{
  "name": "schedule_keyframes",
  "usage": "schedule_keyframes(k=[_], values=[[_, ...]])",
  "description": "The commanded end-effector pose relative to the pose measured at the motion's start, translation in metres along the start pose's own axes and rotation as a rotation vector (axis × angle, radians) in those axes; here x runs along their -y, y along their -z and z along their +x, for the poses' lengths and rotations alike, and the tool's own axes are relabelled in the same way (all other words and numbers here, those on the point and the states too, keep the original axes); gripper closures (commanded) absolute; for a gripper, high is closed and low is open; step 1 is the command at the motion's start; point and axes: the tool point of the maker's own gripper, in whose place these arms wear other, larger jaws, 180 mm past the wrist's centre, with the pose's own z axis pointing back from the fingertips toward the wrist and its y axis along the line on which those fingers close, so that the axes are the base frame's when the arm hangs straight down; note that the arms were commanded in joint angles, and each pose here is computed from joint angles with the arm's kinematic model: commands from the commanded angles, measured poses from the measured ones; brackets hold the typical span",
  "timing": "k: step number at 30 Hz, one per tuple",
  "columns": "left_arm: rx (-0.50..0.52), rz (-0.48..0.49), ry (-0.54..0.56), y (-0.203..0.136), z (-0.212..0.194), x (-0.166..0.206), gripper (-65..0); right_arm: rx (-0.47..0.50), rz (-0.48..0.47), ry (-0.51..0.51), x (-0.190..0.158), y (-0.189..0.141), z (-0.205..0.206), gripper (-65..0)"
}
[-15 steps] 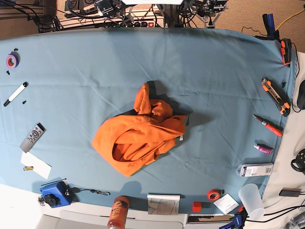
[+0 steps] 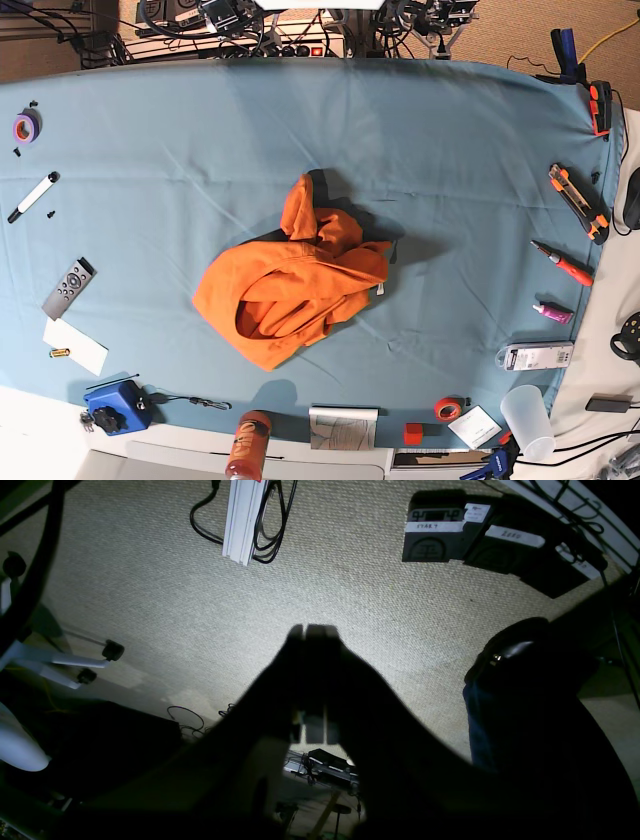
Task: Layout the t-shirt on the table in an organized manner, then fold the t-shirt properly
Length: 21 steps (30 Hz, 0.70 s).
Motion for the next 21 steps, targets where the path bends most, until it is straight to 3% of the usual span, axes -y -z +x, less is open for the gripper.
schedule_keyframes(k=[1,8,21], values=[[0.008,-0.007,0.005,0.000,0.001,0.001,0.0,-0.001,0.005,0.003,-0.001,-0.001,0.000,0.0],[-0.001,0.021,0.012,-0.003,-0.006,-0.018,0.0,-0.074,0.004,0.003,-0.001,-0.001,-0.013,0.0],[0.036,0.178,0.080,-0.045,-0.032,-0.125,0.0,-0.106,-0.054,0.019,0.038,-0.010,-0.045,0.0]])
